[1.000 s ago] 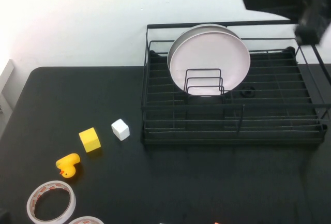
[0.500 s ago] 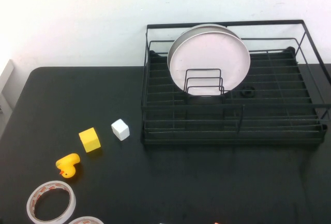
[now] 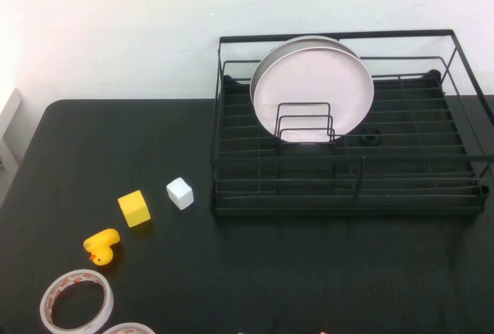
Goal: Place plate on rack
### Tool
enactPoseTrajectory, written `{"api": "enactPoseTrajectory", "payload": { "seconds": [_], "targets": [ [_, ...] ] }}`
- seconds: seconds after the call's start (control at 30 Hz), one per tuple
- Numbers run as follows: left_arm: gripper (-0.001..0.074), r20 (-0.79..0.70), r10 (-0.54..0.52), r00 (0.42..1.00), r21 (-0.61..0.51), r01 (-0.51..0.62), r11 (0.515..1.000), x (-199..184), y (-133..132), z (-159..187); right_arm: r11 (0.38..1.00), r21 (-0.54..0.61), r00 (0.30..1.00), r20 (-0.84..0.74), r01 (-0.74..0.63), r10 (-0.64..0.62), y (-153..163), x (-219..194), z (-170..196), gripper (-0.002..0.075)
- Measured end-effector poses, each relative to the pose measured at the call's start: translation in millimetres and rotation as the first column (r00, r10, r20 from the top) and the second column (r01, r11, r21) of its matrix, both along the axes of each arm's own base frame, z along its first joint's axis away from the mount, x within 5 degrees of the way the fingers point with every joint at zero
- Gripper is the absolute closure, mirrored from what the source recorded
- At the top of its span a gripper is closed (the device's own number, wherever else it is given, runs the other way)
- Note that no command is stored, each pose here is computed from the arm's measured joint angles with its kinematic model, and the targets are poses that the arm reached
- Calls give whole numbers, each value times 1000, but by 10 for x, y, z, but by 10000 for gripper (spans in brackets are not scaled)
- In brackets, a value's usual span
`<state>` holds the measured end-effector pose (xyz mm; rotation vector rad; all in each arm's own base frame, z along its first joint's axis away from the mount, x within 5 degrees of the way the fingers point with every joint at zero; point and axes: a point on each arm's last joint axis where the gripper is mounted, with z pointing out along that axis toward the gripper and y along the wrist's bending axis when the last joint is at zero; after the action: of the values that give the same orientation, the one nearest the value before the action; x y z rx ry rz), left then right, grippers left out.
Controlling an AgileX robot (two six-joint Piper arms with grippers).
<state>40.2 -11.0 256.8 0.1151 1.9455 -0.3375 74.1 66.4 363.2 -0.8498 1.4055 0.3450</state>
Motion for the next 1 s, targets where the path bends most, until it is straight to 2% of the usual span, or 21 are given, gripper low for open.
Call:
{"api": "enactPoseTrajectory", "payload": {
  "seconds": [0.2, 0.5, 0.67, 0.73, 0.8, 0.9, 1.0],
  "targets": [
    [736, 0, 0, 1000, 0, 0, 1000, 0, 0, 0, 988, 23, 988, 4, 156, -156, -100, 114, -258, 727],
    [736, 0, 0, 1000, 0, 0, 1000, 0, 0, 0, 976, 69, 973, 91, 207, -213, -256, -171, -575, 727],
    [736, 0, 0, 1000, 0, 0, 1000, 0, 0, 0, 958, 57, 956, 66, 281, -284, -319, -146, -871, 727],
    [736, 0, 0, 1000, 0, 0, 1000, 0, 0, 0, 934, 36, 933, 34, 356, -357, -376, -115, -1033, 727],
    [736, 0, 0, 1000, 0, 0, 1000, 0, 0, 0, 903, 70, 905, -78, 423, -418, -423, -111, -1175, 727],
    [736, -1, 1, 1000, -2, -1, 1000, 0, 0, 0, 847, 30, 830, -220, 531, -513, -510, -159, -1356, 727],
    [736, 0, 1, 1000, -1, -1, 1000, 0, 0, 0, 771, -24, 747, -233, 636, -623, -614, -216, -1462, 727]
  ]
}}
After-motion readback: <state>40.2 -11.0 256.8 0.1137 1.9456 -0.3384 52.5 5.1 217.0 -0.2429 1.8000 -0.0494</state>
